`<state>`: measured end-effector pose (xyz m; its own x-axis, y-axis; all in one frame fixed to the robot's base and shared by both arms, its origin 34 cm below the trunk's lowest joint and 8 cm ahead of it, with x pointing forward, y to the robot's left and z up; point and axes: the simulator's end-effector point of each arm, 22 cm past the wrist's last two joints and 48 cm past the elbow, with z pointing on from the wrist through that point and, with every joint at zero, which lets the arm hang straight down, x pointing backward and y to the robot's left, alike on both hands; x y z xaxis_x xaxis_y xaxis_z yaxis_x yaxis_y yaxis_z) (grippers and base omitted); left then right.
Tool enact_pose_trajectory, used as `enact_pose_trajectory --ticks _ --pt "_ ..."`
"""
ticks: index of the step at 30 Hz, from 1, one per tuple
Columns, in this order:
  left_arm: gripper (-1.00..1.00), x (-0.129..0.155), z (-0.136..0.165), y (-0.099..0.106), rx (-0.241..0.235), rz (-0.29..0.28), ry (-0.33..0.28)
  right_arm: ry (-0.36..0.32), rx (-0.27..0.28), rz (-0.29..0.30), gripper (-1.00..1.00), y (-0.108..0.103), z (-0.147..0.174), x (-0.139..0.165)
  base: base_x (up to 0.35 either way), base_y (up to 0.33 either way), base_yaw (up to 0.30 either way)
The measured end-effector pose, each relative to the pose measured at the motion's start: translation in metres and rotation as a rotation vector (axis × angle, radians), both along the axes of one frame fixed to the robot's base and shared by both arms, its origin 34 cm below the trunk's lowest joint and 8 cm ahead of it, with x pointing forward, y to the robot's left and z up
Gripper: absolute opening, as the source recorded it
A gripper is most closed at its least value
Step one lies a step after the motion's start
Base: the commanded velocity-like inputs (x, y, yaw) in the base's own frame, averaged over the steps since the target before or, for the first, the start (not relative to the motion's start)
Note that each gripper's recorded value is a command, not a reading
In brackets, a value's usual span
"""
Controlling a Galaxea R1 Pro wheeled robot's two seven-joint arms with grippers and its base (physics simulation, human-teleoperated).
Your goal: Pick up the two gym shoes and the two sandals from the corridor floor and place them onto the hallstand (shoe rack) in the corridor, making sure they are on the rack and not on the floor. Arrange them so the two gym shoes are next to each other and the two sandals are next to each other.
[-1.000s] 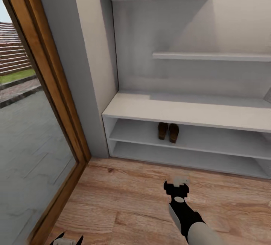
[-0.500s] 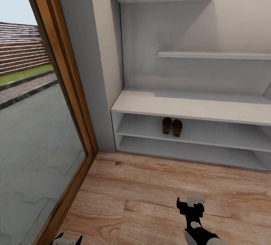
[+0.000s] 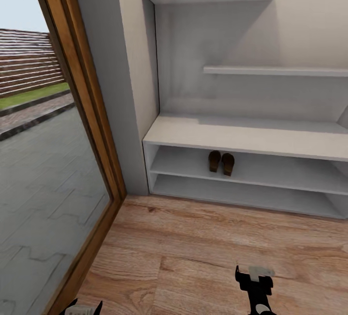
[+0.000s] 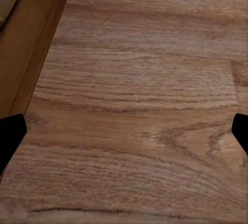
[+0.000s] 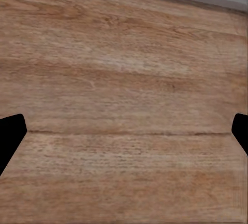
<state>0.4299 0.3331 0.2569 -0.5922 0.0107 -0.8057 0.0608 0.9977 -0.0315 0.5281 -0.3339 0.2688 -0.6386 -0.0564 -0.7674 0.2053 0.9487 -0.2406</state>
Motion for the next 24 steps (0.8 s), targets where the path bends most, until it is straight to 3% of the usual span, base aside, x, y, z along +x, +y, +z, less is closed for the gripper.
enact_pose_trajectory --ticks 11,24 --pt "1.00 -0.003 -0.001 0.001 0.002 0.002 0.005 0.020 0.001 0.000 1.00 0.001 -0.007 -0.014 0.000 0.000 -0.007" --pt "1.00 -0.004 -0.002 0.003 0.002 0.009 0.007 0.039 -0.008 -0.008 1.00 -0.005 -0.012 -0.028 0.000 0.000 -0.211"
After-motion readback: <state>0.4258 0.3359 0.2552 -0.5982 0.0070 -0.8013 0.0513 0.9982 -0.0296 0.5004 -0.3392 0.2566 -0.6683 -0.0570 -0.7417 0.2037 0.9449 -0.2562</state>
